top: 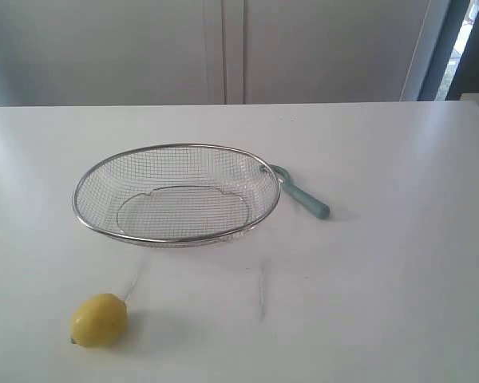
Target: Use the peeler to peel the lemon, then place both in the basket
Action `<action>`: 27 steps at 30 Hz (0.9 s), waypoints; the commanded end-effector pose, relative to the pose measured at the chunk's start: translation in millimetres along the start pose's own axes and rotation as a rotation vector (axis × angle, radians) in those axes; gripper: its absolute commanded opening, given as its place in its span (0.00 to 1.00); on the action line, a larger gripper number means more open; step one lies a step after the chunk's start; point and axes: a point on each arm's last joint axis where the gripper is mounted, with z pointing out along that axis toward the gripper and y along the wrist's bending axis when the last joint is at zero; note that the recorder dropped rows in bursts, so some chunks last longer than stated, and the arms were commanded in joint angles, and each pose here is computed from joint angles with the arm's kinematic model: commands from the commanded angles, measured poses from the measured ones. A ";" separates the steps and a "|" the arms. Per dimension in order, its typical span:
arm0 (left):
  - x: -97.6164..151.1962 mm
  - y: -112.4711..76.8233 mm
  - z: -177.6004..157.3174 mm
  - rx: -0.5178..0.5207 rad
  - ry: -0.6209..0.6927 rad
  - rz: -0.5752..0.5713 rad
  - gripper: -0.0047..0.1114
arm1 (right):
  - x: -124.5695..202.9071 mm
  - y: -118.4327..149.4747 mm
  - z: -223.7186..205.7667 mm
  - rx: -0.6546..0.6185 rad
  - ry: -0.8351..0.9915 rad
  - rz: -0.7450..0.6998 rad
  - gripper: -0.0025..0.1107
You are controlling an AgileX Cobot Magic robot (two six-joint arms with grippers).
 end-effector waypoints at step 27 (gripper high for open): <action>2.9 -0.6 0.9 0.005 0.011 -0.006 0.04 | -48.0 1.0 81.3 0.064 0.815 0.047 0.02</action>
